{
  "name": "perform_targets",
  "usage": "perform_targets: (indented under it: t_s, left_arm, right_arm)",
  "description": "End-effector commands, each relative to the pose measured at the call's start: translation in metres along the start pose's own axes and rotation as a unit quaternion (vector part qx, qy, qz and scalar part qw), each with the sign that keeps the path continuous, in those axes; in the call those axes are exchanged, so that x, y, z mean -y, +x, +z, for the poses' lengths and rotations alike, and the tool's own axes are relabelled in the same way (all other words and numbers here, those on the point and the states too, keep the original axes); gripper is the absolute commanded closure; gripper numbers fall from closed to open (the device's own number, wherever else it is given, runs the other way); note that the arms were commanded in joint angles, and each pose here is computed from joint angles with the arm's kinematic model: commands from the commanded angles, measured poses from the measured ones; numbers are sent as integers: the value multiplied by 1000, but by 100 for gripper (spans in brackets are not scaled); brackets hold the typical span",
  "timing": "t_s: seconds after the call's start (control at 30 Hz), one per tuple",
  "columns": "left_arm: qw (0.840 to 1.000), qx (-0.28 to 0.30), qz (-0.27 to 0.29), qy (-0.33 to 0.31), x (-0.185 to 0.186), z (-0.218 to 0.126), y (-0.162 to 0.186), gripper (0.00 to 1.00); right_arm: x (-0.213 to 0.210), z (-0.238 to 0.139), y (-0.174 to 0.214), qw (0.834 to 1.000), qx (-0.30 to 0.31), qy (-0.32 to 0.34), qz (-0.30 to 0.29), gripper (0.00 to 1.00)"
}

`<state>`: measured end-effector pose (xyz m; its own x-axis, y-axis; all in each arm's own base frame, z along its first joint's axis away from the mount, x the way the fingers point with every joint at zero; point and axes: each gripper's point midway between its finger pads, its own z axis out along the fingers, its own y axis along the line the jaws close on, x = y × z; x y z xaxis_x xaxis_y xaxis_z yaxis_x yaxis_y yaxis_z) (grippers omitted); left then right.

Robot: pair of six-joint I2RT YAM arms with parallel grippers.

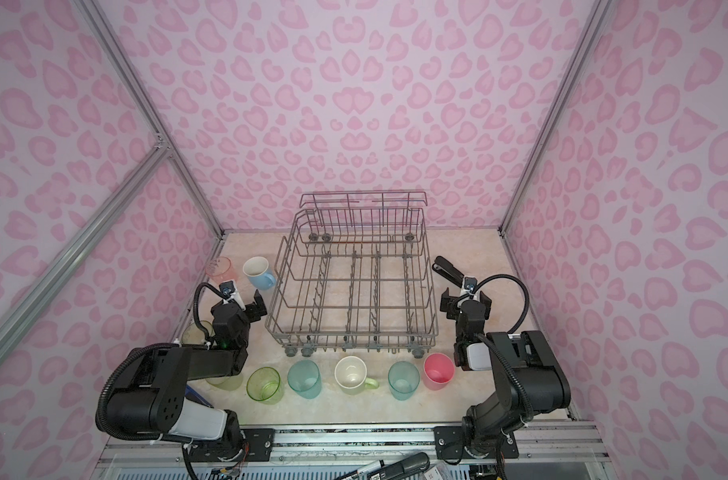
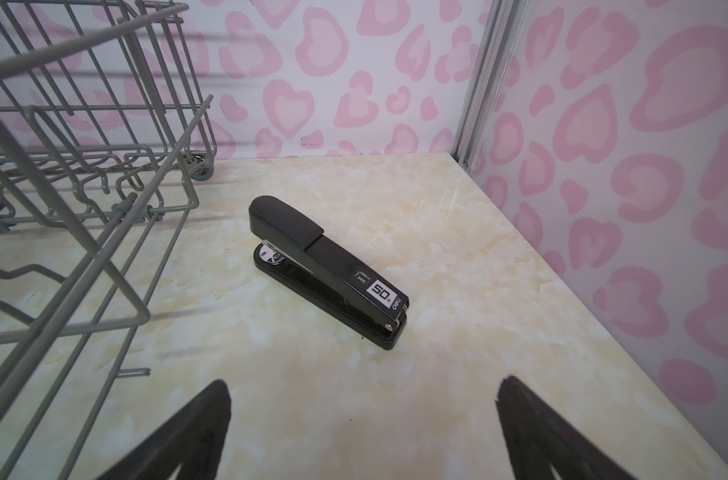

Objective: Load the cups into the dish rack

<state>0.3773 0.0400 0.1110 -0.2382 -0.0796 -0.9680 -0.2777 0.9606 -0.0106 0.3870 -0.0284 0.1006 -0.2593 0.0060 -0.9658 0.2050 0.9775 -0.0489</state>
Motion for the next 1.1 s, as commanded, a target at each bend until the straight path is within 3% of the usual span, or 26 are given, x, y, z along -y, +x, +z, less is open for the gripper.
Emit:
perform_targets:
  t_s: [0.0, 1.07]
  left_arm:
    - [1000, 20, -6, -4, -1, 0, -10, 3]
    - [999, 30, 5, -17, 2, -6, -18, 4]
  right_arm:
    - [11, -3, -2, 999, 11, 32, 11, 0]
    - [24, -31, -12, 994, 67, 84, 17, 0]
